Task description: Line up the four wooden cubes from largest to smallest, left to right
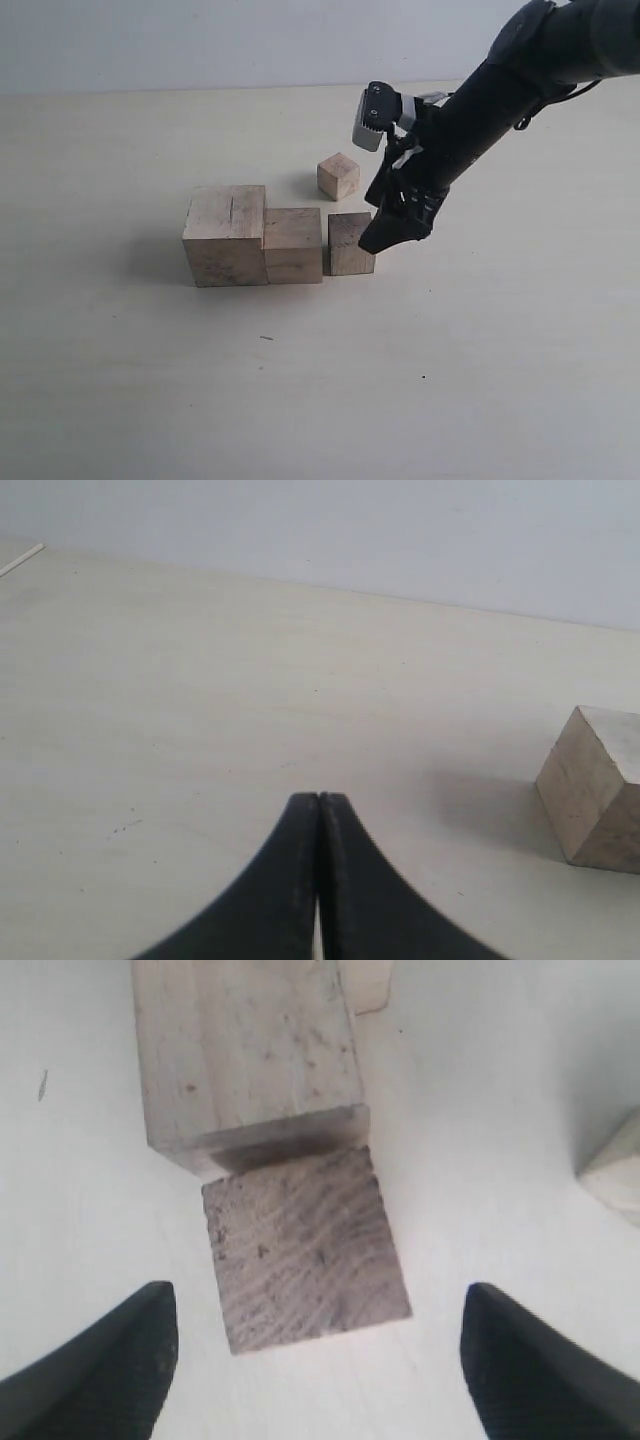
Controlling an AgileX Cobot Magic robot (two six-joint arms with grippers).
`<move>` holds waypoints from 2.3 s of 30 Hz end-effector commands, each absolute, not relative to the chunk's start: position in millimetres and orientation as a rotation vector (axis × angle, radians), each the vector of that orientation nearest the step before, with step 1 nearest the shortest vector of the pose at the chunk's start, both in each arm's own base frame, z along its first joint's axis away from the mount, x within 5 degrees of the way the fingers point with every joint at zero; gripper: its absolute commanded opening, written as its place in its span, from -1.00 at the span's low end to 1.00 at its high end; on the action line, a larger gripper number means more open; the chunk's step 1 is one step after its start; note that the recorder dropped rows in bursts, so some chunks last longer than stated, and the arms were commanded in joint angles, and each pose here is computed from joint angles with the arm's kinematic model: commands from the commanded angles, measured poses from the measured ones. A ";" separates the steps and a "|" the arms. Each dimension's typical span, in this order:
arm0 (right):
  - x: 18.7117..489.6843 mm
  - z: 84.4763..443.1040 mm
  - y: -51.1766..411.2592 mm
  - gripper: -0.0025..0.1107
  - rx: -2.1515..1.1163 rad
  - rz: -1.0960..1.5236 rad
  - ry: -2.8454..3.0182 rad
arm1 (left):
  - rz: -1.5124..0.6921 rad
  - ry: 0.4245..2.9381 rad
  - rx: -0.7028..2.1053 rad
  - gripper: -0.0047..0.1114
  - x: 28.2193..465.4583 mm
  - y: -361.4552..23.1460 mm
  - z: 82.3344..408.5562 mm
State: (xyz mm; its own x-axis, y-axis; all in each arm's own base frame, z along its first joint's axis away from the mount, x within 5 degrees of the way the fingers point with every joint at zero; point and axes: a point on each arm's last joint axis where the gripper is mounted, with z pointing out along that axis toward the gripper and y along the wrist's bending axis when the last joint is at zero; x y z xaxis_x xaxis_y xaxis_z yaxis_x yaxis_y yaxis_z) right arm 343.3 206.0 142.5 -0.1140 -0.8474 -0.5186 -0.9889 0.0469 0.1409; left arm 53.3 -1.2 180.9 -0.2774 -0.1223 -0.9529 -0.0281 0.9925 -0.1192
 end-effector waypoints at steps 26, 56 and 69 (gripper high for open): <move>360.3 117.0 202.0 0.36 -1.610 0.497 2.270 | -0.093 1.839 -0.097 -0.92 53.2 -1.5 181.0; 379.7 188.4 207.4 0.19 -1.020 0.287 2.287 | -0.093 1.839 -0.097 -0.92 53.2 -1.5 181.0; 401.1 158.2 249.2 0.38 -1.021 0.353 2.286 | -0.093 1.839 -0.097 -0.92 53.2 -1.5 181.0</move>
